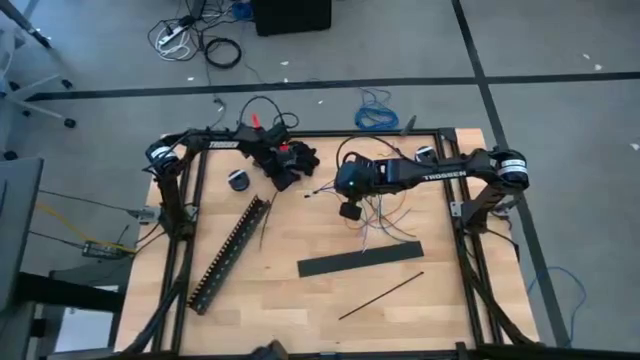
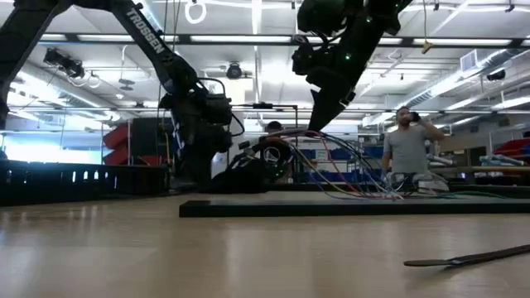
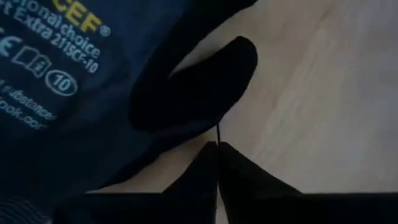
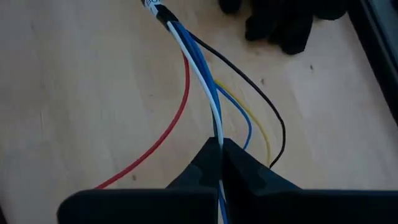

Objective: Ziptie cables
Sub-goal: Wrap the black zip tie on the cable wires

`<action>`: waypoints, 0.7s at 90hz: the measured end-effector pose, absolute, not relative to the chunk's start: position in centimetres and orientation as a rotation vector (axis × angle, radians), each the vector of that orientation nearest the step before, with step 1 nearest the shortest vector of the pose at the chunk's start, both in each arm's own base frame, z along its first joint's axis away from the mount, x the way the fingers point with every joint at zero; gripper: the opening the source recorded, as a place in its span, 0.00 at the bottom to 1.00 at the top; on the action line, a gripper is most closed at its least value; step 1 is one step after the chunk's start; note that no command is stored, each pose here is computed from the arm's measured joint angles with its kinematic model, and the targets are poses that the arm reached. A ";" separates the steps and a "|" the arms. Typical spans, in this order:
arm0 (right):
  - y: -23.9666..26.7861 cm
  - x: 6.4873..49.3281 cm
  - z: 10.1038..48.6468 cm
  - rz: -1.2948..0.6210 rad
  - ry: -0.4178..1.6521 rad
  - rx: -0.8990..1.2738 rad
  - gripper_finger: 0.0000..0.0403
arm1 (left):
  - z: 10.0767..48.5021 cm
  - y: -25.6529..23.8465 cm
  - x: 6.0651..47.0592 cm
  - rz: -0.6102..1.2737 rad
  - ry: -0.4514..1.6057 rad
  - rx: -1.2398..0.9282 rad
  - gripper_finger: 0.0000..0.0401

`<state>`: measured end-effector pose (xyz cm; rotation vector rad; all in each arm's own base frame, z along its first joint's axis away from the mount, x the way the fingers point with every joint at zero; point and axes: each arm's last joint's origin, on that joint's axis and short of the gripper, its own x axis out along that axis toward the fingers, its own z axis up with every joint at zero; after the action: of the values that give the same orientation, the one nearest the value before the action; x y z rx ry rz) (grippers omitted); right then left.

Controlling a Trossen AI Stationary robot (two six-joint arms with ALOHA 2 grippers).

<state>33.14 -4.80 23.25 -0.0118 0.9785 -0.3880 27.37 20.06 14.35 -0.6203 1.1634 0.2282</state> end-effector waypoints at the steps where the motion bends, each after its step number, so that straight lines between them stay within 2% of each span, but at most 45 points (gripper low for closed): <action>1: -4.8 33.1 23.2 -0.388 0.982 -0.012 0.00 | 14.4 20.0 27.4 0.226 1.165 -0.620 0.00; 16: -4.4 32.9 23.0 -0.359 1.019 -0.007 0.00 | 15.9 19.2 28.4 0.172 1.127 -0.659 0.00; 33: -3.3 32.3 23.5 -0.328 1.045 -0.031 0.00 | 18.4 18.5 30.4 0.125 0.947 -0.692 0.00; 47: -2.1 30.6 26.2 -0.379 0.986 -0.103 0.00 | 19.9 18.3 32.2 0.100 0.768 -0.757 0.00; 63: -1.0 27.0 31.2 -0.359 0.815 -0.107 0.00 | 21.6 18.2 34.2 0.075 0.547 -0.795 0.00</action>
<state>26.99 -0.98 31.19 -0.1074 0.8154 -0.3591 34.19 18.21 21.63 -0.7953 0.5473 0.0755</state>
